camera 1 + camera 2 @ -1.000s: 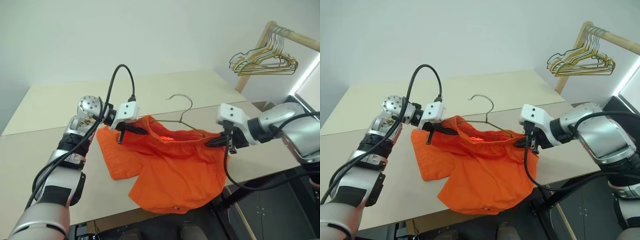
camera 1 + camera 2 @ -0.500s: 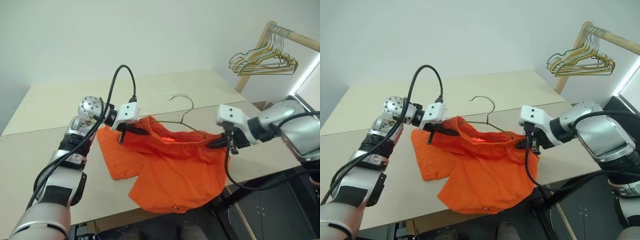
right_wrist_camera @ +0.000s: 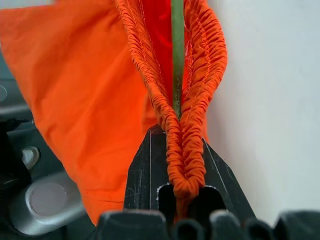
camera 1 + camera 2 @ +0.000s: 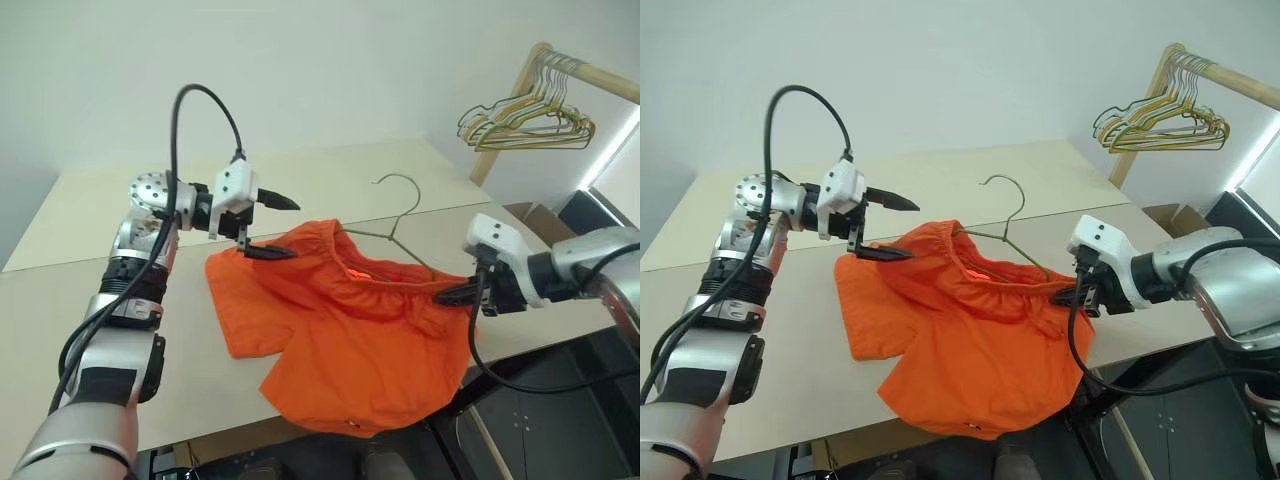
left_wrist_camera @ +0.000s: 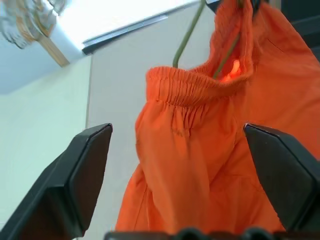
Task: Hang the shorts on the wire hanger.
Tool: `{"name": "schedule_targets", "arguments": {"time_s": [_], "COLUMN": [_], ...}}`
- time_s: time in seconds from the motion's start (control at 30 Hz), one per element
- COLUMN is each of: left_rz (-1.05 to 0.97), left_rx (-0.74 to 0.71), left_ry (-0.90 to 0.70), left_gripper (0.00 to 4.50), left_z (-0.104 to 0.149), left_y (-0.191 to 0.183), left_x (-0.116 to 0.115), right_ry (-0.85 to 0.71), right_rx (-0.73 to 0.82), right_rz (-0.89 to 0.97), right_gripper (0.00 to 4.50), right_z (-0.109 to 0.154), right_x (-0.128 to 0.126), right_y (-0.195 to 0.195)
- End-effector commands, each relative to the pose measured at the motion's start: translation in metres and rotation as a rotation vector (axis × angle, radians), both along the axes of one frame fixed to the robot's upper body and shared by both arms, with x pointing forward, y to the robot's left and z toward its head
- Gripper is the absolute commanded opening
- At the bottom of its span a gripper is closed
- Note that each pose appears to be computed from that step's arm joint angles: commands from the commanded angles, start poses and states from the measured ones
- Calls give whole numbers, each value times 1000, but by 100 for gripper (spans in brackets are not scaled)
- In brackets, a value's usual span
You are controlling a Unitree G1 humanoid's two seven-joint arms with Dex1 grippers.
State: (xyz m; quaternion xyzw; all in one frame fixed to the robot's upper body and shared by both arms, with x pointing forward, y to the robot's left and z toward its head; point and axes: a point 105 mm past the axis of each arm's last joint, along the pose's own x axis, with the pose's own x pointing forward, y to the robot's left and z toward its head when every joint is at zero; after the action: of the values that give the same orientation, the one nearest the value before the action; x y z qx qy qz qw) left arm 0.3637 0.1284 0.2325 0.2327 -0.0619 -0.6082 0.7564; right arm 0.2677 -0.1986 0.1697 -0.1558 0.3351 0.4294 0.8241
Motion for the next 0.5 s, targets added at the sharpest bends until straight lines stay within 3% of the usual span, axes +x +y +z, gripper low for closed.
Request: {"name": "schedule_targets", "arguments": {"time_s": [0.03,0.27,0.5], "left_rz": [69,54,59], "left_rx": [-219,-578,-653], "left_ry": [-53,114,199], "left_gripper": [449,449,449], "left_z": [37,62,61], "left_y": [-3,-35,-56], "left_x": [-9,-48,-75], "right_ry": [-68,-120,-226], "right_rx": [48,116,139], "right_rz": [-134,-458,-696], "right_gripper": [2,2,2], "right_z": [15,10,4], "right_x": [-13,-38,-57], "right_y": [-11,-43,-67]}}
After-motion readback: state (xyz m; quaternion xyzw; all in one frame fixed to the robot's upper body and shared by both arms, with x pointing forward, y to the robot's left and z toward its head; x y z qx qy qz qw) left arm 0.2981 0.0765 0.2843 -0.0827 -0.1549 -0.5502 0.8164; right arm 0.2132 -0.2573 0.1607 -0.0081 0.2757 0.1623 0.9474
